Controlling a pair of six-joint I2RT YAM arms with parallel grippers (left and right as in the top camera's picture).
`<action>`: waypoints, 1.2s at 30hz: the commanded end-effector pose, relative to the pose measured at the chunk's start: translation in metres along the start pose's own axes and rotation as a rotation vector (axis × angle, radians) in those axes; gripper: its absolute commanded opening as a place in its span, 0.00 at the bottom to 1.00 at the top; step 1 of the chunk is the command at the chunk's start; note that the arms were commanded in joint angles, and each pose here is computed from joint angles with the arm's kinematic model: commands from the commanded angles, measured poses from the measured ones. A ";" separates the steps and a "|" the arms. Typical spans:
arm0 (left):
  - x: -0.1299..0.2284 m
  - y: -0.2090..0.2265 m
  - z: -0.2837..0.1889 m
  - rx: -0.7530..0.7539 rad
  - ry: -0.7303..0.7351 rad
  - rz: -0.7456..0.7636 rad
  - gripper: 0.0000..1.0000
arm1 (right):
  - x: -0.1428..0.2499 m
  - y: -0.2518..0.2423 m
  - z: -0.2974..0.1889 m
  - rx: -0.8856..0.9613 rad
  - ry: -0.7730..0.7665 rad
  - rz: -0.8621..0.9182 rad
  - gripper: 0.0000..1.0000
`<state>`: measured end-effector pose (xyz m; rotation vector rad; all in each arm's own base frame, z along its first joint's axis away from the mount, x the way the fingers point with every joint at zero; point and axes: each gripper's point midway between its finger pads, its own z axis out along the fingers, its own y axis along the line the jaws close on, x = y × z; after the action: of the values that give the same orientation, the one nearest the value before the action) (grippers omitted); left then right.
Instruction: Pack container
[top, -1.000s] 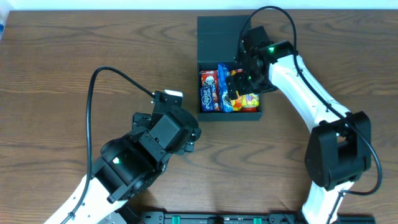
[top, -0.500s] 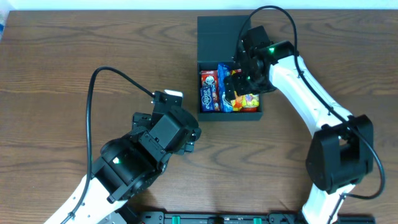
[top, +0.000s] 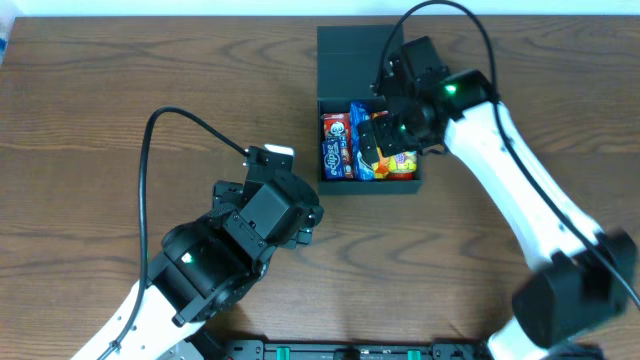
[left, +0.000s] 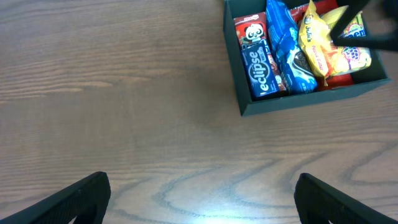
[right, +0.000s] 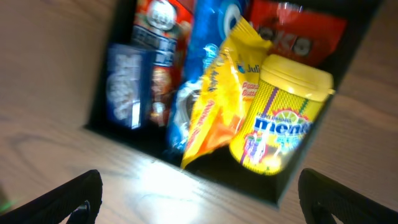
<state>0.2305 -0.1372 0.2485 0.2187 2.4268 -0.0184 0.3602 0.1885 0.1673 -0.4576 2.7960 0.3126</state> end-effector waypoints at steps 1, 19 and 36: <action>-0.001 0.004 0.000 -0.020 -0.006 -0.012 0.95 | -0.003 0.011 -0.036 0.019 -0.094 -0.041 0.99; -0.001 0.004 0.000 -0.020 -0.006 -0.012 0.95 | 0.075 -0.006 -0.062 0.129 -0.106 0.080 0.99; -0.001 0.004 0.000 -0.020 -0.005 -0.011 0.95 | 0.074 -0.005 -0.062 0.129 -0.110 0.080 0.99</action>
<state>0.2304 -0.1372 0.2484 0.2189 2.4270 -0.0181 0.2811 0.1478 0.1972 -0.2996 2.7221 0.1753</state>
